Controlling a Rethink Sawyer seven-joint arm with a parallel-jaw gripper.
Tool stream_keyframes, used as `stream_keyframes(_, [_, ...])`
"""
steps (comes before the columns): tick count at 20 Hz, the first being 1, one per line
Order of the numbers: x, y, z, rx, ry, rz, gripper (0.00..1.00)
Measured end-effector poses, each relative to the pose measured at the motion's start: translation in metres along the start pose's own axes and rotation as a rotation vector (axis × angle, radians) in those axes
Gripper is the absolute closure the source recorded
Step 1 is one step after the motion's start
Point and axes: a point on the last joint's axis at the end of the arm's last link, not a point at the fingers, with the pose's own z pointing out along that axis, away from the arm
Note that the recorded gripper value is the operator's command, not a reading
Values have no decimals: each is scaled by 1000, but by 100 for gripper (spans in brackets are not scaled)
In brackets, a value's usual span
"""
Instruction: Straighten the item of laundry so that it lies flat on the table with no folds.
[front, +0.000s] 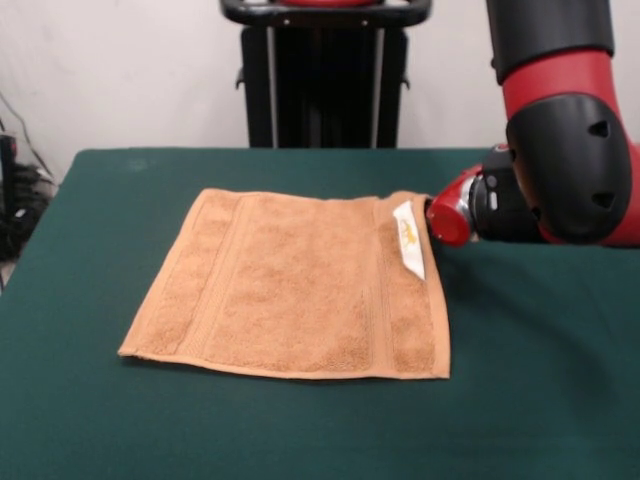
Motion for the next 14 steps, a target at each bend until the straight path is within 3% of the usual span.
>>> stream_keyframes(14, [9, 13, 1, -18, 12, -24, 100])
